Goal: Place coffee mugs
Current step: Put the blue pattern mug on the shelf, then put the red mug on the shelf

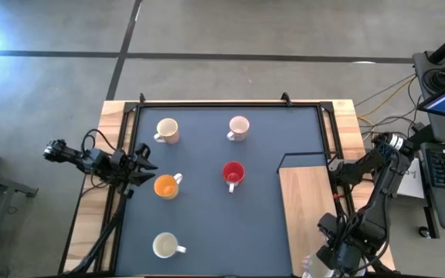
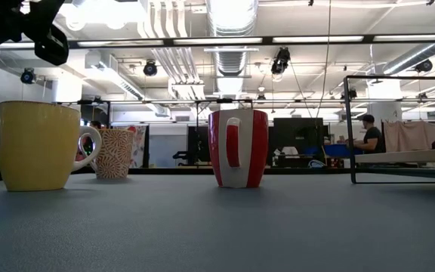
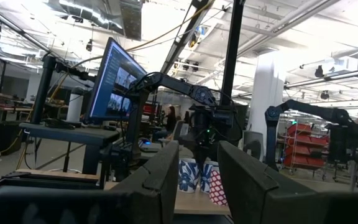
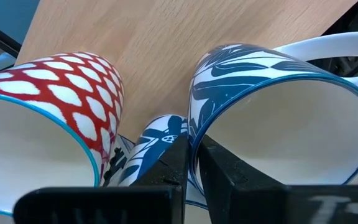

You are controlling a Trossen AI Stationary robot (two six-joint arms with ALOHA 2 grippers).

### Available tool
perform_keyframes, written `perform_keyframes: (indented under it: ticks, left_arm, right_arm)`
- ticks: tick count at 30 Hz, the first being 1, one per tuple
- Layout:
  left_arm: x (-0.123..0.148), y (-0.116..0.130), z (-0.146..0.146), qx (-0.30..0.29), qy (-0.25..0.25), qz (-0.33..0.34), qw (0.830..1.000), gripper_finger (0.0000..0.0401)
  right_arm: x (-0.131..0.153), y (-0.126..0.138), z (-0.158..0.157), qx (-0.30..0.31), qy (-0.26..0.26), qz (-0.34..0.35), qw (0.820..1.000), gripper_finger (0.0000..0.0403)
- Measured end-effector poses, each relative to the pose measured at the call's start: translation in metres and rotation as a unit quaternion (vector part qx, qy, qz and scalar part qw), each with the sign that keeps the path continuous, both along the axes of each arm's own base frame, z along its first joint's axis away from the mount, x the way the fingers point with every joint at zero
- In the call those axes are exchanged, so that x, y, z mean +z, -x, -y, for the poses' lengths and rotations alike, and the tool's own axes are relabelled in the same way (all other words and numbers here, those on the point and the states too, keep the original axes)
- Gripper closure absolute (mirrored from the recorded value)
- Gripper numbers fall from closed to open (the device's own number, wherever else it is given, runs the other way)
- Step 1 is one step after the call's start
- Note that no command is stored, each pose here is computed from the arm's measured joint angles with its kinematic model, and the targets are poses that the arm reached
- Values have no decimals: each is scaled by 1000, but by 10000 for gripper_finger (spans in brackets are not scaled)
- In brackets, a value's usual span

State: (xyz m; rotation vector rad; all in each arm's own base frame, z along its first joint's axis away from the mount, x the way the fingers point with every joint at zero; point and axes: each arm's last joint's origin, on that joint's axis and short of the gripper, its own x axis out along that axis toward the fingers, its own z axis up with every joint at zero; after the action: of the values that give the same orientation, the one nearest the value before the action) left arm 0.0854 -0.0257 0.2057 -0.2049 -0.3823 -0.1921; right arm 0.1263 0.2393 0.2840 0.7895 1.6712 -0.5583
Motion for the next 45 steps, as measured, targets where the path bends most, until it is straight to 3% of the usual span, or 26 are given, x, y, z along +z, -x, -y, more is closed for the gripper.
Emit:
perform_keyframes:
  ticks: [17, 36, 45]
  left_arm:
    - [0, 0, 0, 0, 0, 0, 1000, 306]
    - [0, 0, 0, 0, 0, 0, 1000, 306]
    - [0, 0, 0, 0, 0, 0, 1000, 306]
  right_arm:
    - [9, -1, -3, 6, -22, 0, 1000, 282]
    - [29, 7, 14, -17, -36, 17, 999, 296]
    - [49, 1, 40, -64, -27, 136, 988, 297]
